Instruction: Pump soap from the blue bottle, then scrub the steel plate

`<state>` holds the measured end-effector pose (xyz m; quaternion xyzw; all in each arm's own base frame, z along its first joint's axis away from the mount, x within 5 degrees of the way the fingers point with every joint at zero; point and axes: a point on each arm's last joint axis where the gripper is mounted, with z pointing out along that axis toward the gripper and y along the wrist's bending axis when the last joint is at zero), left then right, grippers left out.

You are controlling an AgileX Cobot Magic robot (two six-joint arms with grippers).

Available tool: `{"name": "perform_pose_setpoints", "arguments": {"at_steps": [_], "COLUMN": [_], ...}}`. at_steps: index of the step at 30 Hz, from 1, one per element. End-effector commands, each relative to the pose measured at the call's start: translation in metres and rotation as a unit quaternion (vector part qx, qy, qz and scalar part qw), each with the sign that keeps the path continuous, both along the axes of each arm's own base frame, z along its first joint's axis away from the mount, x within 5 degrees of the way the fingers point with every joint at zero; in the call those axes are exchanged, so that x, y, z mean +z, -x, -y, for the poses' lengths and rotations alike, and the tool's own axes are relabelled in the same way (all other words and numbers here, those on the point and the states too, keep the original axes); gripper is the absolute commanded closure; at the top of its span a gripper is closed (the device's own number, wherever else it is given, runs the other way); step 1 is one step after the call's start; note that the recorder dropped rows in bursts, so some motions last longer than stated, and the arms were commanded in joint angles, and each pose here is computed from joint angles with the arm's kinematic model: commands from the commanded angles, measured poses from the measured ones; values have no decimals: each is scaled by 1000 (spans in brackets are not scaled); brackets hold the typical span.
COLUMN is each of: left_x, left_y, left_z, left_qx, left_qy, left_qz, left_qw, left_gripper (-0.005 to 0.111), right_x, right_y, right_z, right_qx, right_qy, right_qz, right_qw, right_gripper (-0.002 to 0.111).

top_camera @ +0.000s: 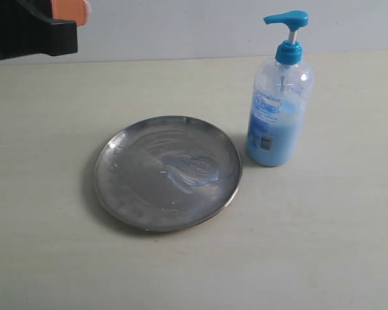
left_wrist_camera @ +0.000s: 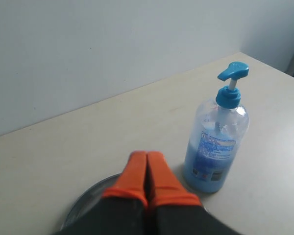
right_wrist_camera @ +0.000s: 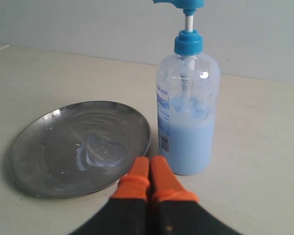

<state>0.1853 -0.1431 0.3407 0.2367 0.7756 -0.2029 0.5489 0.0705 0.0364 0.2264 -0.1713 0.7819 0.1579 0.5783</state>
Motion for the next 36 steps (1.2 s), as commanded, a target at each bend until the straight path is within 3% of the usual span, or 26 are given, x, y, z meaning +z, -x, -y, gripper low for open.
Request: {"name": "perform_pose_setpoints", "arguments": {"at_steps": [1, 19, 27, 36], "left_x": [3, -5, 22, 62], "left_y": [1, -4, 17, 62], "left_z": [-1, 3, -14, -49], "left_qx": [0, 0, 0, 0], "left_qy": [7, -3, 33, 100], "left_qz": [8, -5, 42, 128], "left_qw": [1000, 1000, 999, 987], "left_gripper": [106, 106, 106, 106], "right_x": [-1, -1, -1, -1], "right_y": [0, 0, 0, 0], "right_z": [0, -1, -1, -1], "right_qx": [1, 1, 1, 1], "right_qy": [-3, -3, -3, -5], "right_qz": [-1, 1, 1, 0], "right_qw": [1000, 1000, 1000, 1000], "right_gripper": [108, 108, 108, 108]}}
